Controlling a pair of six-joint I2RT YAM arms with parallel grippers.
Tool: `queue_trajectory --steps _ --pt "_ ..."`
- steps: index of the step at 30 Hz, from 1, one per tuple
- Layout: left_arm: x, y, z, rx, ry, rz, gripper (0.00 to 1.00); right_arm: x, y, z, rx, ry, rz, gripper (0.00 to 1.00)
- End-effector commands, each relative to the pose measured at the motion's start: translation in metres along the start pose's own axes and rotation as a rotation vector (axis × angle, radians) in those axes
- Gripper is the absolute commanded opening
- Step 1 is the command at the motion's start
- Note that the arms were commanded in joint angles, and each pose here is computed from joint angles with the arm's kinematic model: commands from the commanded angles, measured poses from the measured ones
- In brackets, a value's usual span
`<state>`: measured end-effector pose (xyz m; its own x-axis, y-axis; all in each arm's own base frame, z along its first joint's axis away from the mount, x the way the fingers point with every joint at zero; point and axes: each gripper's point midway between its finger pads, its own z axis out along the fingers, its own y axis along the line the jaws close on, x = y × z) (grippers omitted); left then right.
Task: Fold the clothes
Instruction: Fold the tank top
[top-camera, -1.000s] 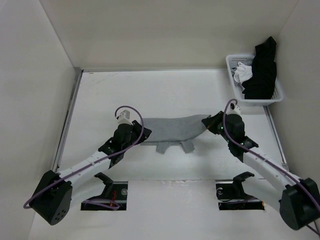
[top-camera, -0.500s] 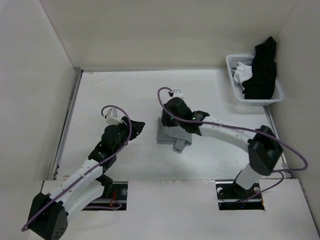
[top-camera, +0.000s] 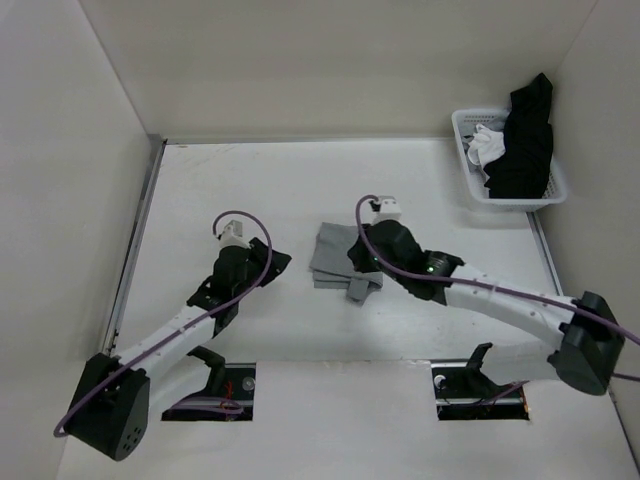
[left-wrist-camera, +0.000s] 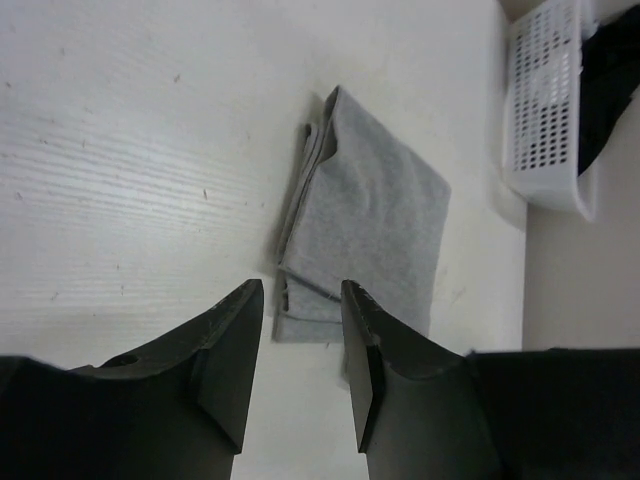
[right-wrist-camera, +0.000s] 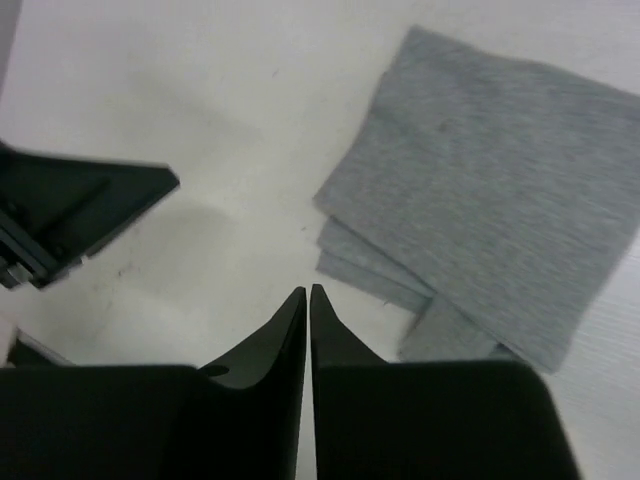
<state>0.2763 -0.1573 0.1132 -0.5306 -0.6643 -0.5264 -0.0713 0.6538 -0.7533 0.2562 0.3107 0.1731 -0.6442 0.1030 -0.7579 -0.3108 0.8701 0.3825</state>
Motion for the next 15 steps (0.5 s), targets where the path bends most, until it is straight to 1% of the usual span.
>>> queue_trajectory --steps 1,4,6,7,9,11,12,14,15 --pt "-0.004 -0.03 0.009 0.083 -0.012 0.038 0.36 -0.008 -0.032 -0.01 0.026 -0.106 0.07 0.04" --pt "0.008 -0.028 0.016 0.054 0.008 0.102 0.34 -0.011 -0.062 -0.033 0.025 -0.222 0.143 0.01" --pt "0.016 -0.02 0.018 0.022 0.025 0.149 0.34 -0.01 -0.089 -0.048 0.042 -0.303 0.192 0.02" --pt "0.019 -0.012 0.019 -0.005 0.033 0.168 0.34 -0.009 -0.106 -0.053 0.069 -0.337 0.227 0.06" --pt "0.021 0.005 0.019 -0.058 0.043 0.187 0.35 -0.003 -0.141 -0.06 0.128 -0.395 0.318 0.19" --pt "0.016 0.017 0.02 -0.094 0.028 0.202 0.39 0.003 -0.167 -0.062 0.174 -0.428 0.385 0.34" --pt "0.015 0.023 0.021 -0.114 0.026 0.205 0.41 0.006 -0.182 -0.062 0.207 -0.446 0.42 0.43" --pt "0.013 0.027 0.025 -0.138 0.031 0.204 0.45 0.009 -0.203 -0.061 0.256 -0.476 0.457 0.53" --pt "0.013 0.027 0.026 -0.143 0.037 0.206 0.46 0.009 -0.209 -0.061 0.27 -0.489 0.463 0.55"
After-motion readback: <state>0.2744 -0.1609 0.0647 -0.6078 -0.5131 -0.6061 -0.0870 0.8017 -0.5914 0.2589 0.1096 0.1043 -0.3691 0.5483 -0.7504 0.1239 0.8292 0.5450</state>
